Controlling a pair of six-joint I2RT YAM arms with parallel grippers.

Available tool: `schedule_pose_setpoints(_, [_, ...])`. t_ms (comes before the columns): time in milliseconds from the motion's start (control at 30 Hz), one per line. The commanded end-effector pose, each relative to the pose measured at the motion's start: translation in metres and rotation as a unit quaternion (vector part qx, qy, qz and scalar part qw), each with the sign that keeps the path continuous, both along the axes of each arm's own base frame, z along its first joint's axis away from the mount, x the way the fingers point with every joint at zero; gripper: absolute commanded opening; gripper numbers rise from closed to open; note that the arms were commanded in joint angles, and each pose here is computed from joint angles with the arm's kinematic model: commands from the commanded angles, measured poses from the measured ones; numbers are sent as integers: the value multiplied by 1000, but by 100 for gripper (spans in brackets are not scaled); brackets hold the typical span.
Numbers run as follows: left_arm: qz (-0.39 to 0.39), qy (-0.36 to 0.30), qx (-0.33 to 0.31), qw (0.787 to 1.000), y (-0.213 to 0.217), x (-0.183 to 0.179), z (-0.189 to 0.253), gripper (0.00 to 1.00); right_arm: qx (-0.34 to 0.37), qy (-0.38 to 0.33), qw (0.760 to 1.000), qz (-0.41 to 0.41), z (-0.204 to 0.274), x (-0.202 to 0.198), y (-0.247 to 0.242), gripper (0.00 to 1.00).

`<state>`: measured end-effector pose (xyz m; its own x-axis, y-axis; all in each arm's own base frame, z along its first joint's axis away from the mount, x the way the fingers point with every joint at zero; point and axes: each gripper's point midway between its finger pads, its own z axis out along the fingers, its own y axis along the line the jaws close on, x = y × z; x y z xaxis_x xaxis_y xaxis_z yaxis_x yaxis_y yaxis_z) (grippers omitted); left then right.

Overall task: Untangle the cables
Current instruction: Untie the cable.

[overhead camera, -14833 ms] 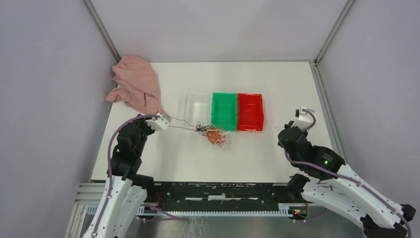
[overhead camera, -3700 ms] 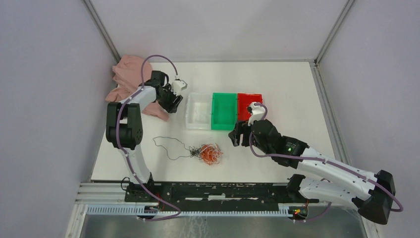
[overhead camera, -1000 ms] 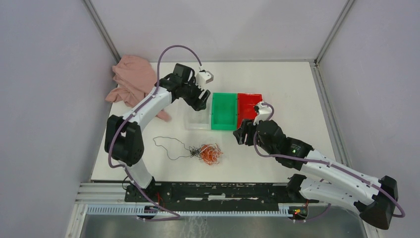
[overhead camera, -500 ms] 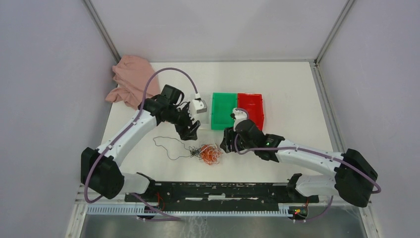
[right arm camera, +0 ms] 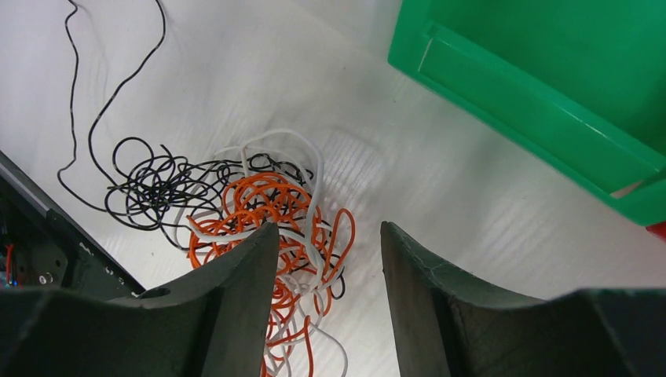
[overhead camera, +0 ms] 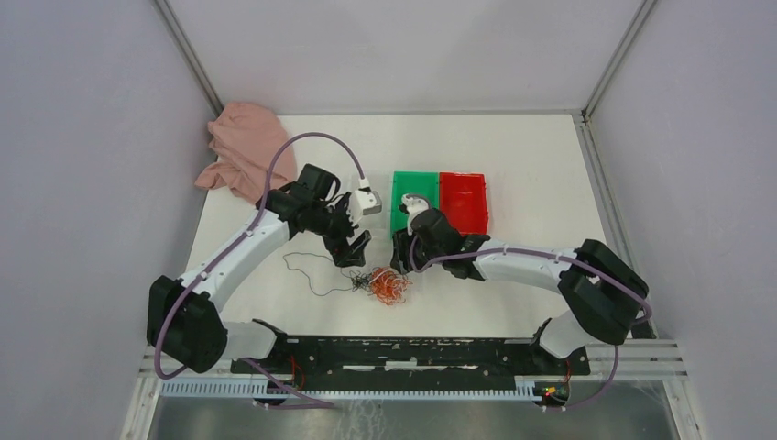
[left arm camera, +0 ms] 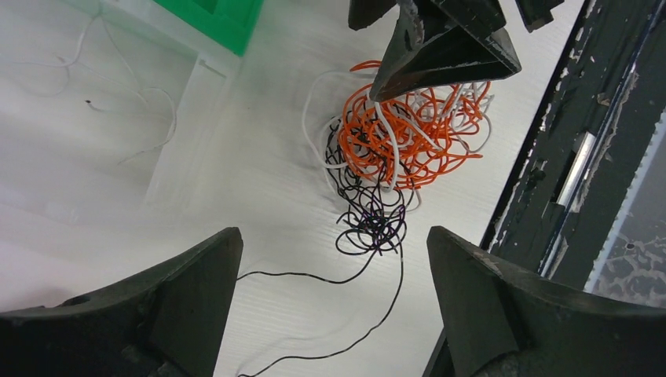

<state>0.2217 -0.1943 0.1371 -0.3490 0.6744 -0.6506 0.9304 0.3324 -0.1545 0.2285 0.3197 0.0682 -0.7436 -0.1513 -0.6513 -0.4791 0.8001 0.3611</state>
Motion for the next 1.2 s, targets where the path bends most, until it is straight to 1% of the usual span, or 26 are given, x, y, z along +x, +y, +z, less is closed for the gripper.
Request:
schedule_pose_setpoints(0, [22, -46, -13, 999, -1, 14, 24, 98, 28, -30, 999, 32, 18, 16, 21, 56])
schedule_pose_setpoints(33, [26, -49, -10, 998, -1, 16, 25, 100, 27, -29, 999, 34, 17, 18, 21, 55])
schedule_pose_setpoints(133, [49, -48, -5, 998, 1, 21, 29, 99, 24, -29, 999, 39, 11, 24, 24, 53])
schedule_pose_setpoints(200, [75, -53, -5, 996, 2, 28, 33, 99, 27, -27, 998, 44, 7, 24, 27, 49])
schedule_pose_setpoints(233, [90, -61, -7, 994, 3, 33, 36, 99, 29, -25, 998, 48, 6, 24, 29, 45])
schedule_pose_setpoints(300, [110, -77, -11, 991, 6, 40, 42, 99, 34, -18, 997, 64, 5, 21, 33, 33])
schedule_pose_setpoints(367, [132, -99, -7, 986, 11, 48, 47, 99, 36, -16, 996, 74, 8, 19, 34, 24])
schedule_pose_setpoints(467, [151, -119, -8, 981, 15, 55, 54, 99, 55, -39, 995, 74, 31, 20, 32, 15])
schedule_pose_setpoints(600, [141, -105, -18, 984, 11, 47, 54, 99, 101, -77, 989, 80, 79, 18, 33, 4])
schedule_pose_setpoints(733, [84, -74, -46, 993, 0, 23, 53, 99, 160, -90, 978, 95, 123, 6, 38, 1])
schedule_pose_setpoints(867, [35, -47, -78, 995, -10, 1, 54, 93, 213, -87, 966, 113, 153, -8, 43, 1])
schedule_pose_setpoints(933, [18, -34, -90, 995, -15, -6, 56, 89, 229, -86, 962, 117, 162, -13, 45, 1])
schedule_pose_setpoints(1100, [-32, 22, -122, 992, -24, -32, 54, 82, 253, -87, 957, 117, 179, -18, 48, 1])
schedule_pose_setpoints(1167, [-40, 25, -124, 991, -25, -34, 51, 78, 259, -84, 955, 119, 184, -20, 50, 1])
